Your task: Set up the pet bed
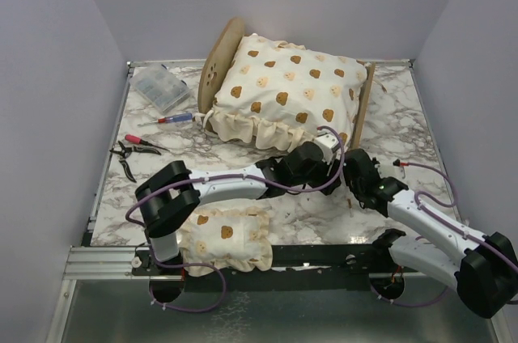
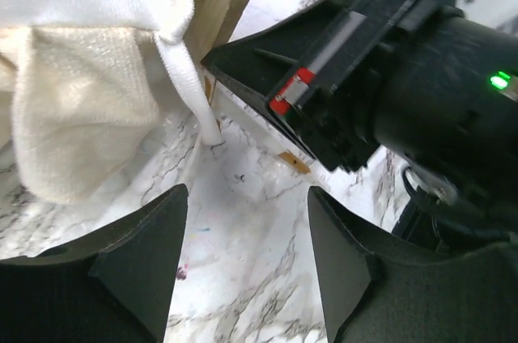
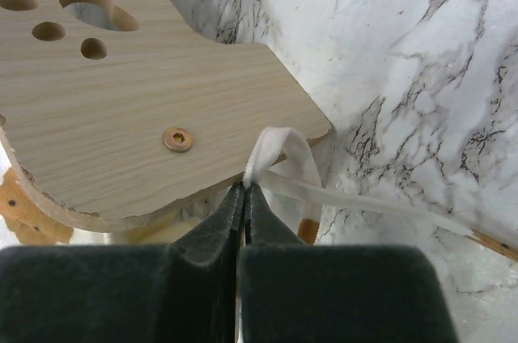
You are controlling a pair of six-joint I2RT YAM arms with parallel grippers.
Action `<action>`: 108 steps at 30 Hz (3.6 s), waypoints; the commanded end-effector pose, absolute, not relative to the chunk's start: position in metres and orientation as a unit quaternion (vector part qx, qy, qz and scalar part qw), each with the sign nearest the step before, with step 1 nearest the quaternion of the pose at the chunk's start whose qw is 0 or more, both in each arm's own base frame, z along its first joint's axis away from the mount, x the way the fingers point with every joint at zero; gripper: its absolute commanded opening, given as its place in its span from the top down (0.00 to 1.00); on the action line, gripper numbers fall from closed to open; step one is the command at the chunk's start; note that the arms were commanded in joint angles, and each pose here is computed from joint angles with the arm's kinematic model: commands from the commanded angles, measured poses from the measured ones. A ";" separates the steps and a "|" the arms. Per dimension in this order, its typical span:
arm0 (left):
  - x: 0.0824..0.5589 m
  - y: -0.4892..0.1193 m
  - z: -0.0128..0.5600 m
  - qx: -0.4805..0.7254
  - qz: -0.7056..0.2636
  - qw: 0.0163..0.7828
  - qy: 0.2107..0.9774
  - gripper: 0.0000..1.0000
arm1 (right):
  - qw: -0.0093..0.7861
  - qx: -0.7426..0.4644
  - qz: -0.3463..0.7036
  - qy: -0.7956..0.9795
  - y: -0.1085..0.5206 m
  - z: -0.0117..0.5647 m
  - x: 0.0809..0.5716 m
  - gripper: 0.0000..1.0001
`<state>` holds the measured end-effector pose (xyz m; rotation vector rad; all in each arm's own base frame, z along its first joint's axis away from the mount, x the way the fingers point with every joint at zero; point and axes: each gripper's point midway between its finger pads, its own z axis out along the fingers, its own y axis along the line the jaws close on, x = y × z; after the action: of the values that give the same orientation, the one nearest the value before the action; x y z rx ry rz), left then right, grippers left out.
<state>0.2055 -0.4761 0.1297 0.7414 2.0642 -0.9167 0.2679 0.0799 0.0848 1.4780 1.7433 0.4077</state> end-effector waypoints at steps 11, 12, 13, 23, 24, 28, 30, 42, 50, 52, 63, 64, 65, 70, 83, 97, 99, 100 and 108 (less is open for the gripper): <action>0.212 -0.452 0.130 0.414 -0.363 0.381 0.743 0.42 | 0.387 0.574 0.169 0.702 0.087 0.075 0.266 0.99; 0.214 -0.455 0.127 0.417 -0.362 0.379 0.742 0.42 | 0.385 0.574 0.169 0.703 0.088 0.075 0.266 0.99; 0.217 -0.457 0.122 0.419 -0.358 0.378 0.744 0.42 | 0.384 0.574 0.171 0.703 0.089 0.075 0.266 0.99; 0.238 -0.471 0.095 0.424 -0.330 0.378 0.754 0.47 | 0.381 0.566 0.178 0.709 0.092 0.077 0.265 0.99; 0.240 -0.471 0.092 0.424 -0.326 0.379 0.755 0.48 | 0.380 0.565 0.179 0.710 0.093 0.077 0.265 0.99; 0.244 -0.474 0.085 0.428 -0.321 0.378 0.756 0.55 | 0.377 0.561 0.181 0.714 0.094 0.075 0.264 0.99; 0.243 -0.477 0.084 0.427 -0.326 0.373 0.756 0.66 | 0.377 0.558 0.185 0.716 0.096 0.075 0.264 0.99; 0.245 -0.466 0.097 0.377 -0.330 0.386 0.775 1.00 | 0.391 0.512 0.132 0.753 0.079 0.080 0.247 0.57; 0.247 -0.469 0.101 0.359 -0.336 0.384 0.781 1.00 | 0.359 0.436 0.051 0.824 0.070 0.063 0.224 0.41; 0.247 -0.470 0.102 0.358 -0.338 0.385 0.781 1.00 | 0.350 0.420 0.043 0.836 0.072 0.055 0.224 0.36; 0.247 -0.471 0.106 0.353 -0.342 0.386 0.781 1.00 | 0.341 0.361 0.019 0.868 0.081 0.021 0.235 0.33; 0.247 -0.471 0.107 0.352 -0.343 0.386 0.780 1.00 | 0.338 0.357 0.020 0.871 0.083 0.020 0.236 0.34; 0.247 -0.471 0.109 0.351 -0.344 0.388 0.780 1.00 | 0.333 0.355 0.019 0.873 0.086 0.018 0.237 0.38; 0.256 -0.465 0.133 0.322 -0.340 0.407 0.784 1.00 | 0.290 0.361 0.009 0.886 0.088 0.014 0.222 0.67; 0.299 -0.438 0.268 0.277 -0.272 0.530 0.754 1.00 | 0.303 0.419 0.035 0.855 0.070 0.025 0.196 0.99; 0.378 -0.434 0.343 0.207 -0.209 0.613 0.733 1.00 | 0.338 0.440 0.048 0.830 0.065 0.028 0.214 0.99; 0.387 -0.433 0.348 0.192 -0.205 0.620 0.733 1.00 | 0.341 0.450 0.053 0.824 0.063 0.030 0.218 0.99; 0.392 -0.431 0.351 0.183 -0.205 0.622 0.733 1.00 | 0.341 0.453 0.057 0.822 0.062 0.031 0.221 0.99; 0.393 -0.440 0.375 0.179 -0.237 0.629 0.718 1.00 | 0.308 0.484 0.056 0.817 0.051 0.018 0.228 0.99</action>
<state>0.3816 -0.4491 0.3087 0.5273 1.7882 -0.4933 0.2413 0.0608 0.0374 1.2615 2.0785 0.2109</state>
